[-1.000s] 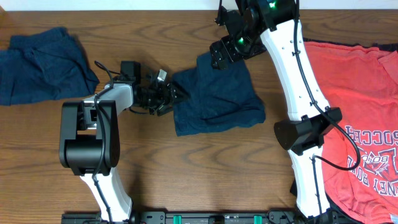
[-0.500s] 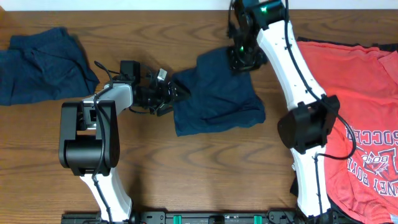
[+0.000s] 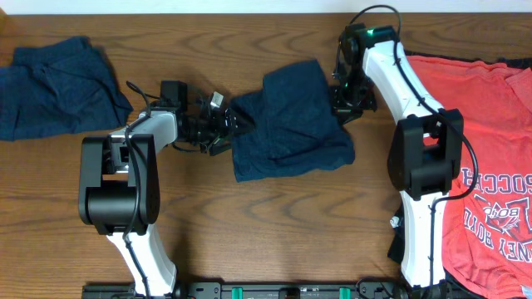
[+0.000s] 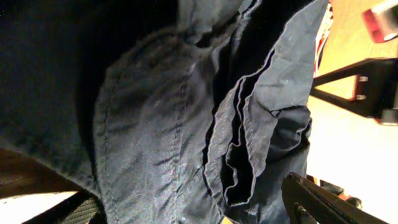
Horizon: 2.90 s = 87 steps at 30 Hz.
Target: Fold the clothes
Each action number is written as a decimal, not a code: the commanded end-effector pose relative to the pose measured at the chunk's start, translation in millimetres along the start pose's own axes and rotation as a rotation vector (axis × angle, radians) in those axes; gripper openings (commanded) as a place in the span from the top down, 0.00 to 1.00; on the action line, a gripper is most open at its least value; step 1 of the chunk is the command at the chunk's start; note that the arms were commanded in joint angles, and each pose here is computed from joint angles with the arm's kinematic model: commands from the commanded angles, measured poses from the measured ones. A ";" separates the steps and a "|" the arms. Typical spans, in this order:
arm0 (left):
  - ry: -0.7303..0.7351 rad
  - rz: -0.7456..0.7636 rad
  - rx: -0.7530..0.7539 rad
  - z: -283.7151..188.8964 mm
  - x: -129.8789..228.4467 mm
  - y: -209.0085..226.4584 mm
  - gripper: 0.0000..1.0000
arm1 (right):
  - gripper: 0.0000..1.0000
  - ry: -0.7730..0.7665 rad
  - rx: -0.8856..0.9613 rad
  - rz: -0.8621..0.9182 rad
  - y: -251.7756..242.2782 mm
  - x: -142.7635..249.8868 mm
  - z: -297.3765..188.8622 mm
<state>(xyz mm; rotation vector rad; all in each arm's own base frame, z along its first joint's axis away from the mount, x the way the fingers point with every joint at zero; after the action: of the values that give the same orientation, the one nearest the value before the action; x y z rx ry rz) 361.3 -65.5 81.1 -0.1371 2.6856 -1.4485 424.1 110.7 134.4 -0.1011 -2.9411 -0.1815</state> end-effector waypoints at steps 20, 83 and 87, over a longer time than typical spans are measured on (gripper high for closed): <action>0.065 -0.082 -0.063 15.3 17.6 24.7 0.02 | 0.99 0.118 -0.005 -0.169 53.8 32.9 71.8; -0.773 0.204 -0.825 -176.8 8.1 -102.7 0.94 | 0.99 -0.229 -0.117 -0.361 134.1 59.7 -111.6; -0.846 0.161 -0.855 -204.3 4.4 -89.6 0.94 | 0.99 -0.165 -0.089 -0.400 150.9 71.6 -92.4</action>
<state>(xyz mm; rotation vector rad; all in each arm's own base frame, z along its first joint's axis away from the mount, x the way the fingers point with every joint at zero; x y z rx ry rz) 334.6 33.2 247.2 -0.4060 2.3543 -0.1086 393.4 239.1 263.3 0.4384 -3.1301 -0.3860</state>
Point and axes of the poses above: each gripper's point midway between its finger pads, its own z axis out along the fingers, its own y axis along the line the jaws close on, x = y × z, the point moved 10 cm from there along -z, back along the fingers, and after that the axes turned 6 degrees about z, right-handed, at the moved point
